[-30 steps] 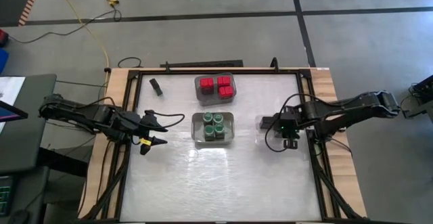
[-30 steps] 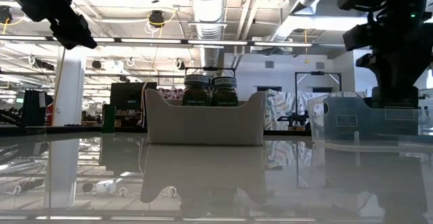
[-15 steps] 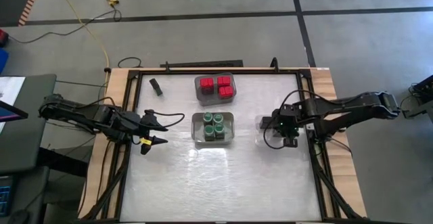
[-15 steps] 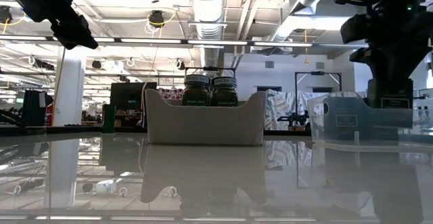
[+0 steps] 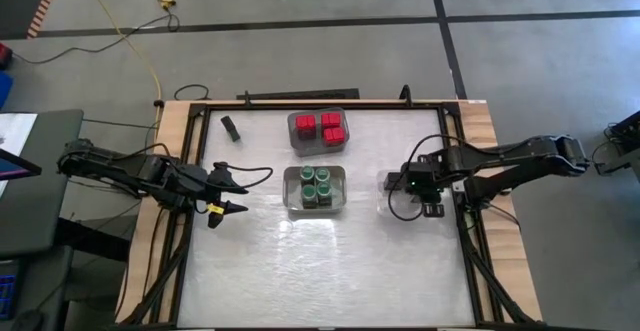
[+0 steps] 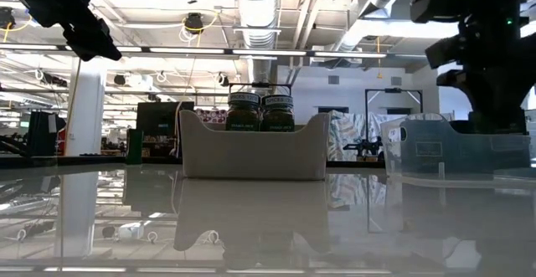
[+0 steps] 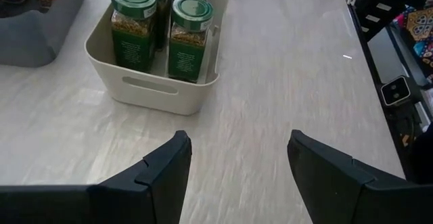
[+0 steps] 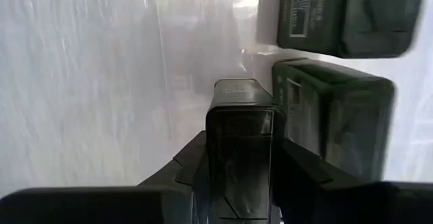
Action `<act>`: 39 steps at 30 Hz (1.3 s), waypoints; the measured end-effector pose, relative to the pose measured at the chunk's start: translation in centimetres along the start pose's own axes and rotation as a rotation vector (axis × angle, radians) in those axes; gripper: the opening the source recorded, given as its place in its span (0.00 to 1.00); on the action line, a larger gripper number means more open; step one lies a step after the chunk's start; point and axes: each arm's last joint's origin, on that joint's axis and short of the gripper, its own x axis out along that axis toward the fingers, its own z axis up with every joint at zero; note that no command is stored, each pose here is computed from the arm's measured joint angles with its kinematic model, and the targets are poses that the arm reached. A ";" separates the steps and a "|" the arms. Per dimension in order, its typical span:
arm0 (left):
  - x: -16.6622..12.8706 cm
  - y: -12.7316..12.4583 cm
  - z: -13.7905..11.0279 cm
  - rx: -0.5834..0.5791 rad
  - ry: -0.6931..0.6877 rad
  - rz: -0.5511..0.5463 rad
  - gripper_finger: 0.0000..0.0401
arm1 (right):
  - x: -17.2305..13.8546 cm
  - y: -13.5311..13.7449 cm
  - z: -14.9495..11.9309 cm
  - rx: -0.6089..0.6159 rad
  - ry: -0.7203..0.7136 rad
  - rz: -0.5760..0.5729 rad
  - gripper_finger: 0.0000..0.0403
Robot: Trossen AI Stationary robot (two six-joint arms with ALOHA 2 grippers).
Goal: Sort spices by type
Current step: Put the black spice can into the transparent bin
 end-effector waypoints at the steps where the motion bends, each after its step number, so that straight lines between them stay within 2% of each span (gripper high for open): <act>1: 0.0 0.0 0.0 0.000 0.000 0.000 0.59 | 0.2 0.0 0.1 0.000 0.011 0.000 0.36; 7: 0.0 0.0 0.0 -0.001 0.000 0.000 0.59 | 0.5 0.0 0.4 0.000 0.034 0.001 0.36; 14: 0.0 0.0 0.0 -0.001 0.001 0.001 0.59 | 0.5 0.0 0.4 0.001 0.032 0.001 0.45; 22: 0.0 0.0 0.0 -0.001 0.003 0.001 0.59 | 0.5 0.1 0.4 -0.002 0.031 0.017 0.42; 39: 0.0 0.0 0.0 -0.001 0.003 0.001 0.59 | 0.5 0.1 0.4 -0.001 0.032 0.017 0.45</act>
